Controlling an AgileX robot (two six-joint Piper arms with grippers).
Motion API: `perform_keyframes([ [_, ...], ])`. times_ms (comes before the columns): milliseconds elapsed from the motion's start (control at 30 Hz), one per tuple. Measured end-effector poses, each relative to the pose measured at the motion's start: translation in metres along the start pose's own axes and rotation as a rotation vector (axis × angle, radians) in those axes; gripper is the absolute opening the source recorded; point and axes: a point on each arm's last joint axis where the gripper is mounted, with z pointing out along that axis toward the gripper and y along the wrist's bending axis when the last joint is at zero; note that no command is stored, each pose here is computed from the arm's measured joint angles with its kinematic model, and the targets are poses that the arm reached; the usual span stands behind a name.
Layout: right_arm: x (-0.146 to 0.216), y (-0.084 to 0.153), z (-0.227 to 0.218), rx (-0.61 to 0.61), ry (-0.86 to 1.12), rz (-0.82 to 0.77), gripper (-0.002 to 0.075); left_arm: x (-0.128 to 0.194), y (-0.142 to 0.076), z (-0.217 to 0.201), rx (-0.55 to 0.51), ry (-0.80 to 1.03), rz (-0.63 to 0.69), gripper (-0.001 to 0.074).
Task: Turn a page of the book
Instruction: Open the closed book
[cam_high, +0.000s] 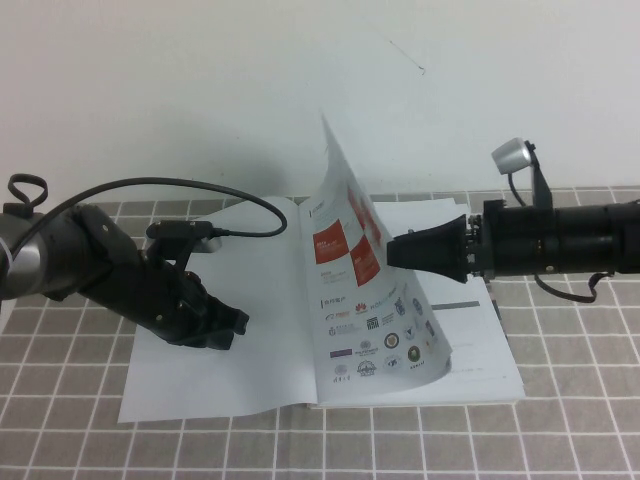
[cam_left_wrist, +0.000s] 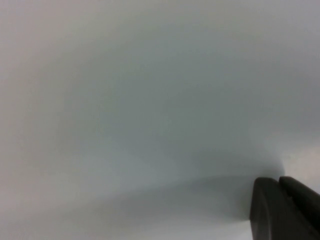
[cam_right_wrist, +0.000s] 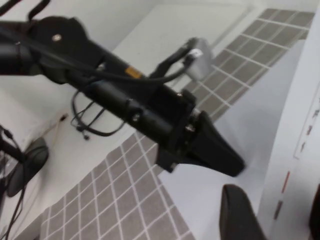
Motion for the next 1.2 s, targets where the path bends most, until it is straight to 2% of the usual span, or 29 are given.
perform_keyframes([
  [200, -0.008, 0.017, 0.024, -0.070, 0.032, -0.066, 0.0297, 0.000, 0.000, 0.000, 0.001, -0.001, 0.000, -0.0004],
  [433, -0.005, 0.026, 0.047, -0.040, 0.093, -0.116, 0.0297, 0.000, 0.000, 0.000, 0.001, -0.001, 0.004, -0.0004],
  [533, -0.002, 0.023, 0.050, 0.006, 0.127, -0.133, 0.0297, 0.000, 0.000, 0.000, 0.001, -0.001, 0.006, -0.0004],
  [867, 0.003, -0.008, 0.043, 0.351, 0.198, -0.099, 0.0297, 0.000, -0.001, 0.000, 0.007, -0.001, 0.000, -0.0004],
  [1200, 0.007, -0.010, 0.041, 0.378, 0.261, -0.141, 0.0297, -0.003, -0.004, -0.001, 0.045, -0.007, -0.019, -0.0004],
])
